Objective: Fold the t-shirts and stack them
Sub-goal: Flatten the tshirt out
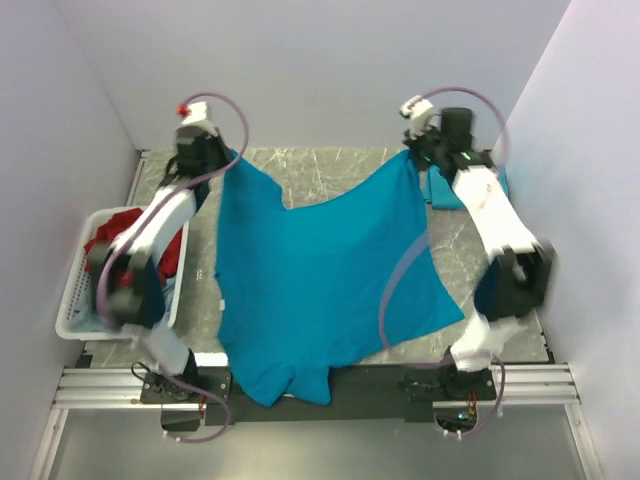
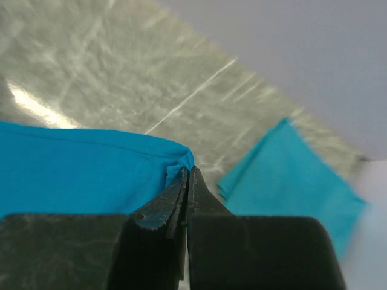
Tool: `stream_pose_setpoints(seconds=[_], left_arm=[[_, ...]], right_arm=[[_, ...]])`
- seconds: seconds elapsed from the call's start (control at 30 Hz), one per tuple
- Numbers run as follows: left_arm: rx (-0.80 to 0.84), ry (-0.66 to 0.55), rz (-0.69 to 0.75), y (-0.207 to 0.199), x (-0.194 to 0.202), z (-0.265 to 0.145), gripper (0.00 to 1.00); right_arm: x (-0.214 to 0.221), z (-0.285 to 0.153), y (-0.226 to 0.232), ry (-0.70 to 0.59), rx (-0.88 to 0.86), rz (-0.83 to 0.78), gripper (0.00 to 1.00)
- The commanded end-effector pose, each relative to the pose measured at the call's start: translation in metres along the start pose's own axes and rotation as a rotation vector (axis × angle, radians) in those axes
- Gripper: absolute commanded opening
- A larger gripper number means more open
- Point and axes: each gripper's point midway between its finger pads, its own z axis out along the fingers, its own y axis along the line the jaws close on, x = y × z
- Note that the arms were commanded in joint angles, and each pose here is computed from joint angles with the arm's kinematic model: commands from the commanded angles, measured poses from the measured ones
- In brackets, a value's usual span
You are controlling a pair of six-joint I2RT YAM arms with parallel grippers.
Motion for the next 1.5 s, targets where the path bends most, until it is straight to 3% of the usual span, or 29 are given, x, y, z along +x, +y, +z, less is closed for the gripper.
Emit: stream_pose_setpoints(seconds=[0.0,0.03,0.07,0.1,0.13,0.17,0.2,0.23,0.27,0.3,0.37,0.47,0.53,0.57,0.67,0.73,0.93,0.97,1.07,1.13,1.27,1.47], left_arm=[[-0.059,0.016,-0.013,0.02,0.01,0.084,0.0],[-0.084,0.043,-0.017,0.031,0.018,0.104,0.0],[-0.119,0.114,-0.03,0.041,0.038,0.121,0.0],[-0.139,0.131,-0.037,0.048,0.04,0.158,0.0],[-0.166,0.156,-0.046,0.055,0.044,0.172,0.08],[-0.22,0.252,-0.059,0.066,0.064,0.175,0.24],[-0.218,0.193,-0.065,0.063,0.042,0.193,0.55],[-0.224,0.179,-0.062,0.063,0.035,0.192,0.7],[-0.205,0.1,-0.071,0.057,0.014,0.193,0.81],[-0.208,0.085,-0.068,0.054,0.004,0.174,0.93],[-0.163,-0.007,-0.074,0.037,-0.039,0.147,0.95],[-0.113,-0.007,-0.074,0.025,-0.047,0.123,0.94],[-0.068,0.031,-0.068,0.016,-0.045,0.109,0.95],[-0.057,0.042,-0.065,0.013,-0.046,0.095,0.95],[0.022,0.086,-0.055,0.0,-0.036,0.064,0.99],[0.126,0.108,-0.053,-0.015,-0.03,0.048,0.99],[0.364,0.328,-0.08,-0.037,0.031,-0.014,0.96],[0.346,0.384,-0.092,-0.034,0.052,-0.028,0.94],[0.268,0.504,-0.077,-0.036,0.101,-0.058,0.88],[0.264,0.609,-0.027,-0.056,0.138,-0.079,0.83],[0.138,0.786,0.072,-0.054,0.22,-0.118,0.81],[0.009,0.848,0.132,-0.037,0.263,-0.121,0.78]], right_arm=[[-0.005,0.074,-0.025,-0.016,0.004,0.003,0.0],[-0.001,0.094,-0.032,0.007,0.012,0.024,0.01],[0.039,0.14,-0.027,0.098,-0.013,0.085,0.12],[0.009,0.142,-0.056,0.085,0.083,0.087,0.44],[0.009,0.154,-0.063,0.104,0.133,0.104,0.65],[0.021,0.172,-0.065,0.139,0.153,0.11,0.74],[0.023,0.169,-0.073,0.145,0.22,0.1,0.82],[0.02,0.164,-0.076,0.13,0.259,0.102,0.82],[-0.009,0.143,-0.09,0.041,0.313,0.112,0.83],[0.014,0.143,-0.081,0.086,0.299,0.119,0.84],[0.012,0.123,-0.078,0.082,0.273,0.123,0.84],[0.021,0.1,-0.054,0.096,0.141,0.107,0.84],[0.008,0.079,-0.023,0.047,-0.024,0.071,0.84],[0.031,0.073,0.0,0.09,-0.112,0.041,0.84],[0.045,0.039,0.052,0.06,-0.345,-0.04,0.84],[0.053,0.025,0.07,0.041,-0.413,-0.072,0.84],[0.096,-0.022,0.126,0.006,-0.665,-0.252,0.81],[0.118,-0.035,0.141,0.012,-0.763,-0.357,0.79],[0.147,-0.044,0.152,0.019,-0.831,-0.476,0.77],[0.161,-0.039,0.145,0.071,-0.793,-0.515,0.77],[0.186,-0.019,0.125,0.166,-0.692,-0.578,0.77],[0.212,0.006,0.109,0.288,-0.616,-0.611,0.74]])
